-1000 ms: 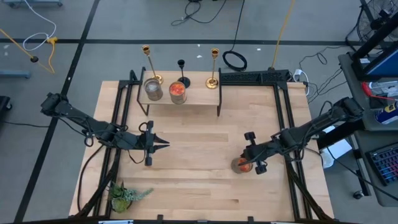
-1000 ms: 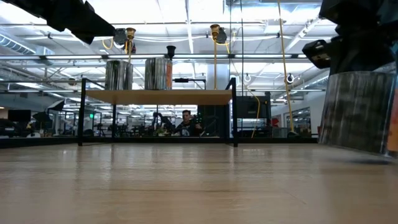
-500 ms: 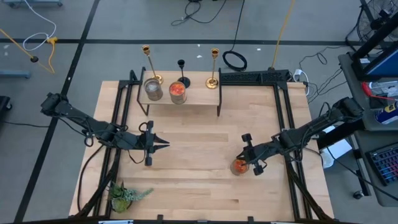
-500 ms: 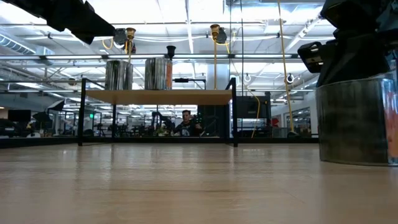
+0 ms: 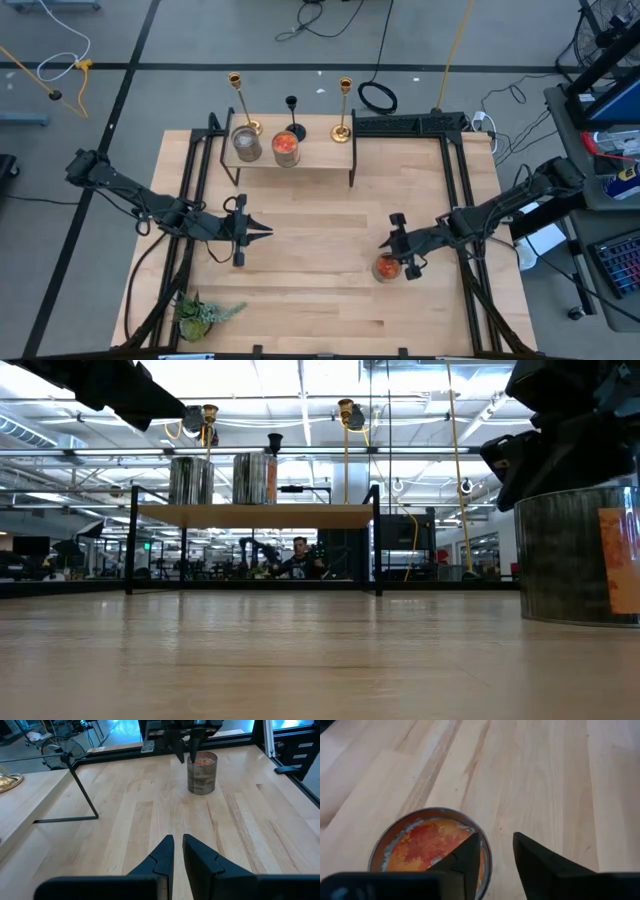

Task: Pick & Place candle stick holders
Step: Put the orange scented candle on the shelf

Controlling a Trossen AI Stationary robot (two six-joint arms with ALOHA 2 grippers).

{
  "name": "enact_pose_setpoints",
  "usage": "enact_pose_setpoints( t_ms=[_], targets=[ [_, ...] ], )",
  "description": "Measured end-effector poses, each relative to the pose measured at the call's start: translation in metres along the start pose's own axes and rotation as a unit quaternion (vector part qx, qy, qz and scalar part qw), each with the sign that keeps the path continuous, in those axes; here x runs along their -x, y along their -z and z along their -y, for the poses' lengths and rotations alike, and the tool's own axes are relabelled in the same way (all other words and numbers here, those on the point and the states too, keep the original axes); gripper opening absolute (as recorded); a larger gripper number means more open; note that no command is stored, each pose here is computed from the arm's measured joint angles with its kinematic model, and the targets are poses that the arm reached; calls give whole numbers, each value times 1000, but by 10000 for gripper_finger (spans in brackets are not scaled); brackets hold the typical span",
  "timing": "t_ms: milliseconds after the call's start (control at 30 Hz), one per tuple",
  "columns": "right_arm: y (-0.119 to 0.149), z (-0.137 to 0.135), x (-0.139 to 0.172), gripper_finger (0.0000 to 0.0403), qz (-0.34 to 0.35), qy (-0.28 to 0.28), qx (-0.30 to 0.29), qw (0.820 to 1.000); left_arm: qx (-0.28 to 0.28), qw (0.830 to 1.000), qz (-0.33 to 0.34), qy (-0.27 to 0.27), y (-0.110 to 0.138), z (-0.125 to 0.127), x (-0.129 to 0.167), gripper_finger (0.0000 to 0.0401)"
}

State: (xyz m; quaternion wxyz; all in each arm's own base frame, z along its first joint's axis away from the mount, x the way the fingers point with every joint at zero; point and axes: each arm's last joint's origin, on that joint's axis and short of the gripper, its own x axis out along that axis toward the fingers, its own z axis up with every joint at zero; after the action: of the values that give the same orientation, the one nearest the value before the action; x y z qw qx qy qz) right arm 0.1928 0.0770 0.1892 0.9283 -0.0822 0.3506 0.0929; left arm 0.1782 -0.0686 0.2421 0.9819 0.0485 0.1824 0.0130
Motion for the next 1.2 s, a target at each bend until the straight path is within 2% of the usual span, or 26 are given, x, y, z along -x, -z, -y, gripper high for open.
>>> enact_pose_setpoints(
  t_ms=[200,400,567,733,833,1033,1200],
  targets=[
    [5,1,0,131,-25,2,-5,1000,1,1000,0,0,0,0,0,47],
    [6,1,-2,124,-34,-1,-4,999,1,1000,-1,0,0,0,0,47],
    [9,-1,-12,120,-51,-8,-27,998,1,1000,0,0,0,0,0,47],
    [10,-2,-17,117,-59,-6,-3,998,0,1000,-1,0,0,0,0,47],
    [10,-2,-17,98,-59,-9,0,998,0,1000,-1,0,0,0,0,47],
    [11,-3,-17,15,-63,-27,1,998,-1,1000,-1,0,0,0,0,47],
    [6,-4,-18,17,-37,-39,13,998,-3,1000,-1,0,0,0,0,47]
  ],
)
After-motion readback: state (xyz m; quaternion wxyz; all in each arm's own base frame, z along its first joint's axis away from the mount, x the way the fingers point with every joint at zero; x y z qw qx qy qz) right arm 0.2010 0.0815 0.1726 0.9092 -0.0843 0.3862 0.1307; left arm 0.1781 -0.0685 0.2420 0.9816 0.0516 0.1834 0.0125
